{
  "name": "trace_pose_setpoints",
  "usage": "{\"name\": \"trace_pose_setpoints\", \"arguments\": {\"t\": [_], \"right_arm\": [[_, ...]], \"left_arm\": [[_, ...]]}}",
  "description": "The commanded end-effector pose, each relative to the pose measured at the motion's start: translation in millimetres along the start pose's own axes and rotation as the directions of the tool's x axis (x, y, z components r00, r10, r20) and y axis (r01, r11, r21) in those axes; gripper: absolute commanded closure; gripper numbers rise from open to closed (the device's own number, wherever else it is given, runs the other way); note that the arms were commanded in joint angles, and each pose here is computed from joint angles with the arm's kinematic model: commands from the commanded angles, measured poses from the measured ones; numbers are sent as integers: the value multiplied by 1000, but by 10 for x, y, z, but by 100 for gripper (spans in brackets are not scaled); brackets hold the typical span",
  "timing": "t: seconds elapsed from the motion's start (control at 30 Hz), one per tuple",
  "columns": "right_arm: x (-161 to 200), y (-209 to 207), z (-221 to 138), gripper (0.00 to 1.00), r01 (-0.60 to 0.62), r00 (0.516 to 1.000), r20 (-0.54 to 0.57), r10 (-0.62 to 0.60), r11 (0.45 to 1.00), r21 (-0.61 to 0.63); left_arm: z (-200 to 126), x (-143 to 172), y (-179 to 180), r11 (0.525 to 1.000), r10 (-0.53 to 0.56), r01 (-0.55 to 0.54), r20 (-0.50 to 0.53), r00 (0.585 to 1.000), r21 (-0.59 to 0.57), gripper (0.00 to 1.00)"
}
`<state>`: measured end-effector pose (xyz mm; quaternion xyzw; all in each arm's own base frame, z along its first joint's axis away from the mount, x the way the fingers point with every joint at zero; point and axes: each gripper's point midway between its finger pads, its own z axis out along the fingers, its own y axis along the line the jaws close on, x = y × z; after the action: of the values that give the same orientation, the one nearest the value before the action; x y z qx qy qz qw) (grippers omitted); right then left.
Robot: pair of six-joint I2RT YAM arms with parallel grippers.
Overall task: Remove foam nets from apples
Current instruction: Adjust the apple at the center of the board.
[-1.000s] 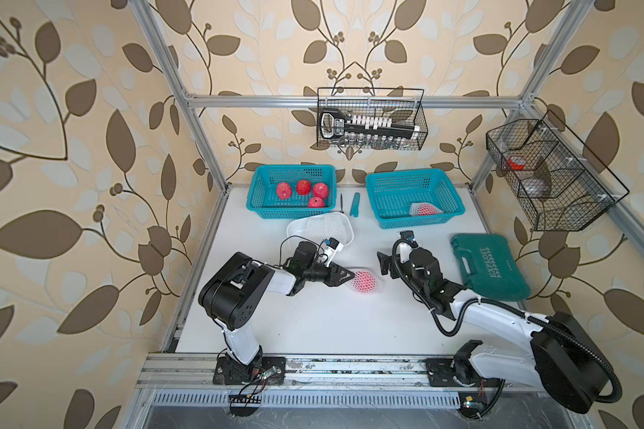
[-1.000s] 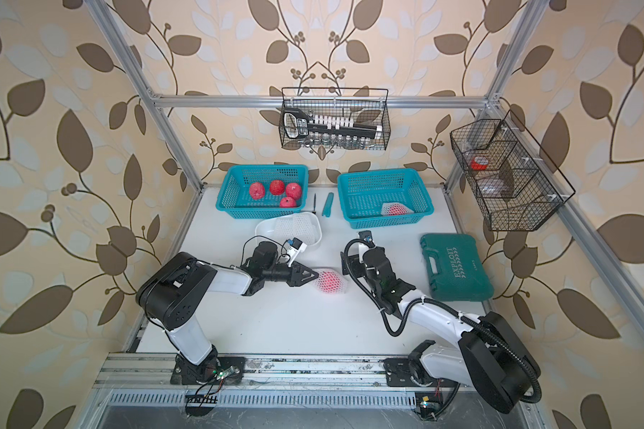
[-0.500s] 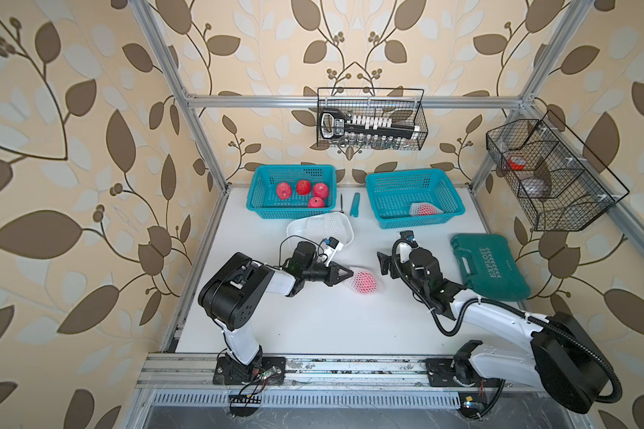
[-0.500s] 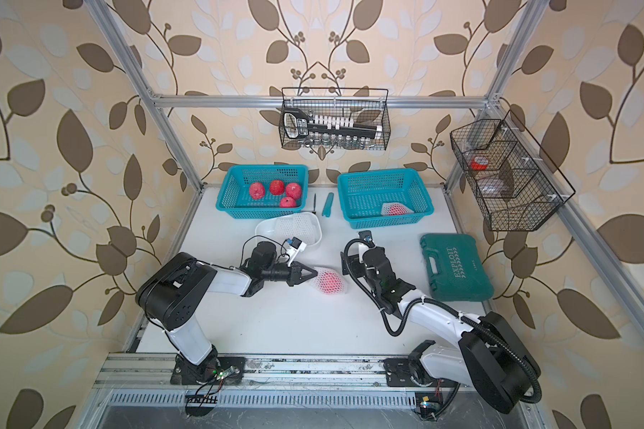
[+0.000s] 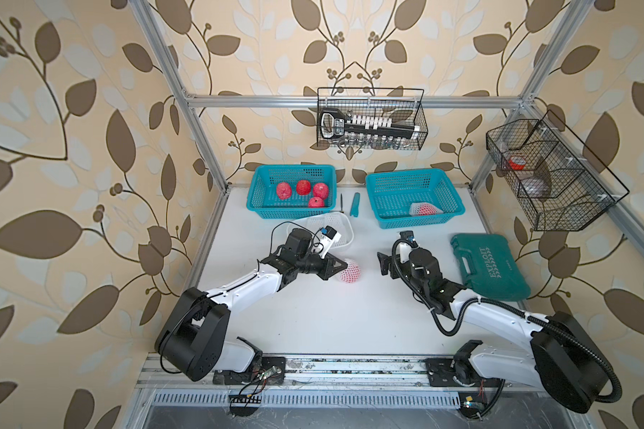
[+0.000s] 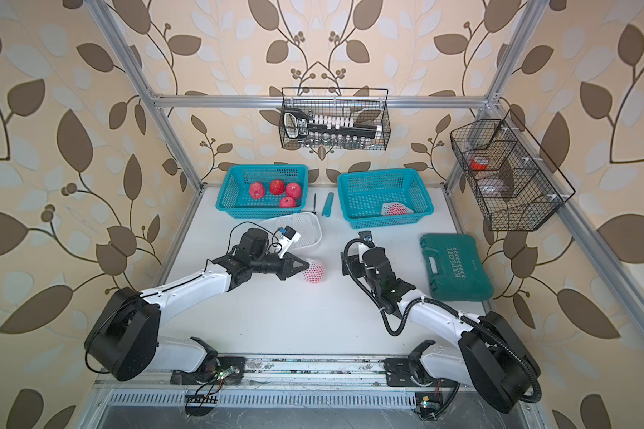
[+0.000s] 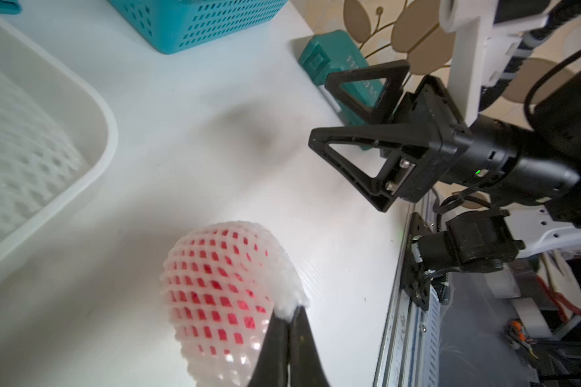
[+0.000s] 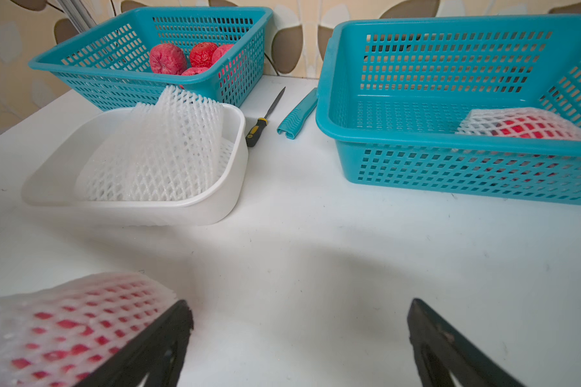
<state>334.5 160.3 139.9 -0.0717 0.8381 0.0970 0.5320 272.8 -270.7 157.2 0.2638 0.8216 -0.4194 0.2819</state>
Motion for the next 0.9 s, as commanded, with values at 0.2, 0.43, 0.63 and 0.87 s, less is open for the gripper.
{"name": "trace_pose_setpoints", "arguments": {"t": [0.2,0.43,0.63,0.87], "right_arm": [[-135,17,-3,0,-22,999,26,21,1000,4],[-139,7,-6,1,-20,999,28,20,1000,9],[-133,11,-5,1,-22,999,27,21,1000,7],[-115,8,12,0,-19,1000,18,18,1000,12]], "left_arm": [[157,241,-30,984,46,-97,-308,950,-152,100],[209,180,-97,981,82,-135,-329,941,-142,93],[177,90,-234,974,126,-181,-337,933,-138,98],[459,229,-522,965,205,-252,-387,899,-74,100]]}}
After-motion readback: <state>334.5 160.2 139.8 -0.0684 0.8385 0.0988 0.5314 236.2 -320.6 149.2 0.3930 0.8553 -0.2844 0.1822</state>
